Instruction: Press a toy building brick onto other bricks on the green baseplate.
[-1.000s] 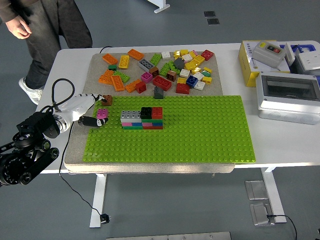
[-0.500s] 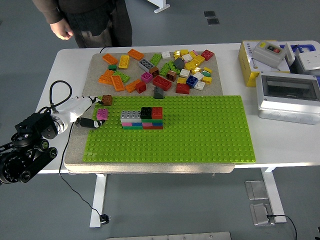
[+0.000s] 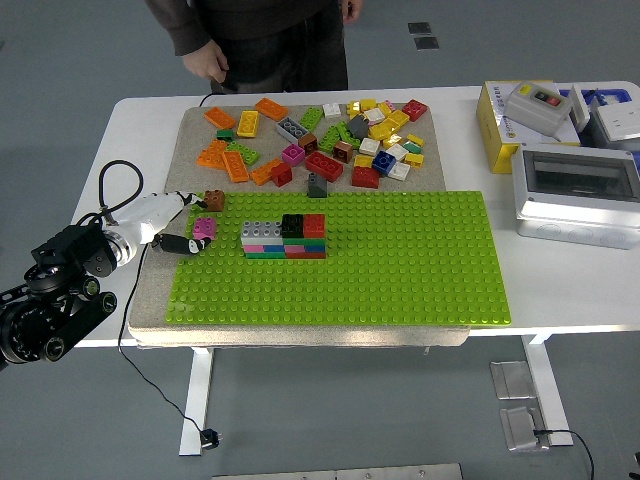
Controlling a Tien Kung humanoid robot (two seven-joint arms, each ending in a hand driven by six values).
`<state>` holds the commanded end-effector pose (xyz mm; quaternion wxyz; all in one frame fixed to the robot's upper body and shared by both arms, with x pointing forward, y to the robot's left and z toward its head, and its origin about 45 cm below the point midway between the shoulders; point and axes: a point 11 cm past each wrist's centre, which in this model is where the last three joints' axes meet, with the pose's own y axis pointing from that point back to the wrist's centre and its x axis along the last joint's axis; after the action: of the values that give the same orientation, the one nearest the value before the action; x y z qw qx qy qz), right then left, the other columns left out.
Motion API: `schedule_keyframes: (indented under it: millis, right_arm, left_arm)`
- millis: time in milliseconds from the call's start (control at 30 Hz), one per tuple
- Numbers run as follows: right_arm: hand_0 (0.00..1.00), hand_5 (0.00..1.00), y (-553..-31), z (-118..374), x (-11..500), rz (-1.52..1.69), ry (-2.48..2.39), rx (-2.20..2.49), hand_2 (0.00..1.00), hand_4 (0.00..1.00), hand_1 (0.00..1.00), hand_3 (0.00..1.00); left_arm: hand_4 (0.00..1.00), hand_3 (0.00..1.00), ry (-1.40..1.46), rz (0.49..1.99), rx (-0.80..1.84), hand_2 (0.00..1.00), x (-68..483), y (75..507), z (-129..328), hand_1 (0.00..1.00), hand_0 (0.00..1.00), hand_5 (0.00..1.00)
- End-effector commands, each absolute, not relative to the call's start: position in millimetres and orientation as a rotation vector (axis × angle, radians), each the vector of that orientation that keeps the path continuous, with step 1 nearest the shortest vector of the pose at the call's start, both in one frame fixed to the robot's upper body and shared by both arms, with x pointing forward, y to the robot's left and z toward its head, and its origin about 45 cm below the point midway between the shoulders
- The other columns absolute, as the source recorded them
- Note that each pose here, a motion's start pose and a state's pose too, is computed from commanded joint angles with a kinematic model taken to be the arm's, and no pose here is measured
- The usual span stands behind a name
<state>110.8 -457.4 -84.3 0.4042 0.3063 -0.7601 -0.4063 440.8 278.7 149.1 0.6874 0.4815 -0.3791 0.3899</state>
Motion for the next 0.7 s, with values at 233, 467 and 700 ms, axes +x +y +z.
schedule_keyframes:
  millis: [233,467,700]
  right_arm:
    - [0.703,0.803,-457.0,-84.5,110.7,-1.028,-1.918,0.774,0.700,0.389,0.698,0.706]
    - [0.703,0.803,-456.4,-84.7,110.7,-1.029,-1.915,0.775,0.705,0.390,0.699,0.706]
    - [0.703,0.806,-456.2,-84.9,110.4,-1.030,-1.914,0.775,0.705,0.391,0.698,0.706]
  left_arm:
    - [0.676,0.741,-0.834,0.876,1.078,0.968,439.6,280.8,145.9,0.960,0.998,0.370]
    - [0.676,0.706,-0.825,0.877,1.075,0.968,438.6,280.1,143.4,0.959,0.998,0.374]
    - [0.667,0.708,-0.825,0.872,1.071,0.968,438.0,277.5,142.0,0.959,0.998,0.366]
